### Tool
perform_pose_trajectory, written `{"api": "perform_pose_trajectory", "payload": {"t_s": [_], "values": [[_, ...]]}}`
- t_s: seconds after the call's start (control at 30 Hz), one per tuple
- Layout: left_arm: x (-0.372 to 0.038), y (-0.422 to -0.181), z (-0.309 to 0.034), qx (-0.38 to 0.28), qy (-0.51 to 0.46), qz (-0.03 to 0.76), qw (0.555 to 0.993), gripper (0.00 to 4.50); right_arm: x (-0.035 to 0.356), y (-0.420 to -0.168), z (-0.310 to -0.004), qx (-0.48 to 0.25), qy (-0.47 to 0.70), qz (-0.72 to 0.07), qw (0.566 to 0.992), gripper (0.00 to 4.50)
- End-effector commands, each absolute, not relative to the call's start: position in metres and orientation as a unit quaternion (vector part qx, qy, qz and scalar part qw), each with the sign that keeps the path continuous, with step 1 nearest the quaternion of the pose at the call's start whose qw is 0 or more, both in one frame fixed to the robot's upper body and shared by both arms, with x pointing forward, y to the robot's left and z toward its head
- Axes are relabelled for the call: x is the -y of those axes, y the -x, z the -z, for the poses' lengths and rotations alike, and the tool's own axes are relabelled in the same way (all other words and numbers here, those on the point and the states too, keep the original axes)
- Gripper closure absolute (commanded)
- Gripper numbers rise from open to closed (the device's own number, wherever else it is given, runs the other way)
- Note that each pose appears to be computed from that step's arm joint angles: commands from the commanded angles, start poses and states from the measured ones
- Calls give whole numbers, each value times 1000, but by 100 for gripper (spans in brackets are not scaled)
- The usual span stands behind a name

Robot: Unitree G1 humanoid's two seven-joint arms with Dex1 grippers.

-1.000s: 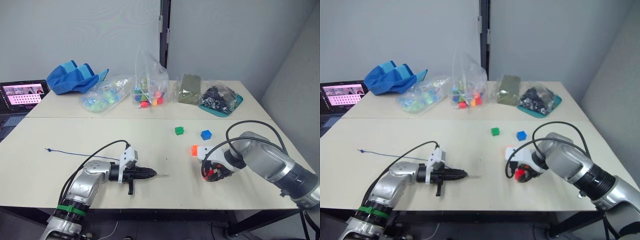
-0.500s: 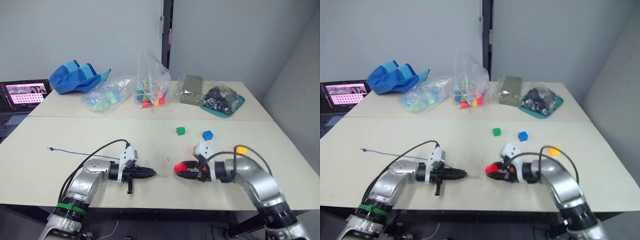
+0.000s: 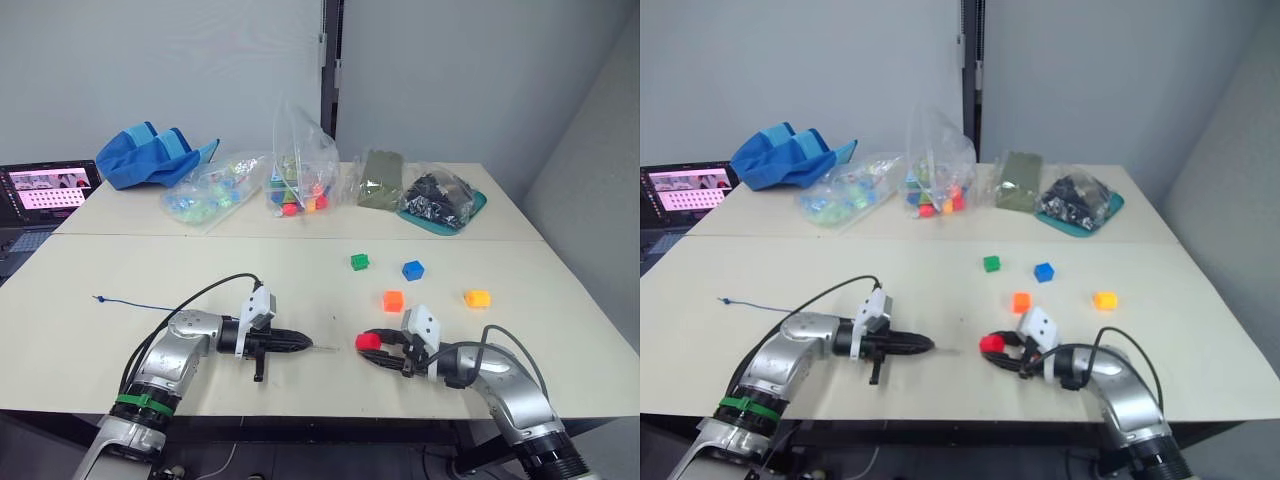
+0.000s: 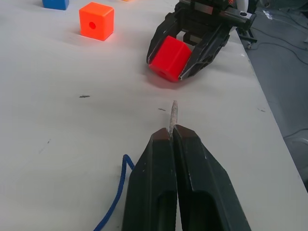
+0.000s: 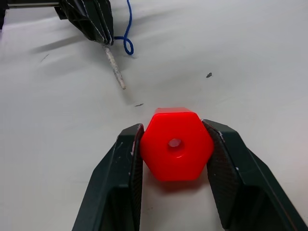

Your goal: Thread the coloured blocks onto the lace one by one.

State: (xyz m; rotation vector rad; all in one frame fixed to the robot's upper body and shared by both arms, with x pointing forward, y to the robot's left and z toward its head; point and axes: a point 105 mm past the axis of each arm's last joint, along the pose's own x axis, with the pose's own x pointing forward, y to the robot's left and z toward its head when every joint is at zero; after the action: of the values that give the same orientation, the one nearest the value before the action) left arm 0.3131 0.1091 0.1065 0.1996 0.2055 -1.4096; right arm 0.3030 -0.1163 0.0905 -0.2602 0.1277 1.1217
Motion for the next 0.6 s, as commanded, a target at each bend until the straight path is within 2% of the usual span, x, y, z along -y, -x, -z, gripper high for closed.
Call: {"api": "perform_pose_trajectory", "payload": {"t_s": [0.03, 0.2, 0.3, 0.47, 0.6], "values": [[-111, -314, -114, -83, -106, 648, 750, 450, 132, -301, -104, -76, 132, -530, 834, 180], [-114, -314, -114, -85, -107, 648, 750, 450, 133, -293, -136, -74, 137, -540, 827, 7], [-112, -314, -115, -84, -107, 650, 747, 450, 128, -279, -153, -88, 166, -541, 820, 3], [-109, -315, -116, -82, -109, 655, 743, 450, 114, -275, -144, -153, 198, -486, 837, 3], [-108, -315, -116, -82, -110, 658, 741, 450, 100, -275, -141, -164, 195, -458, 852, 3]]}}
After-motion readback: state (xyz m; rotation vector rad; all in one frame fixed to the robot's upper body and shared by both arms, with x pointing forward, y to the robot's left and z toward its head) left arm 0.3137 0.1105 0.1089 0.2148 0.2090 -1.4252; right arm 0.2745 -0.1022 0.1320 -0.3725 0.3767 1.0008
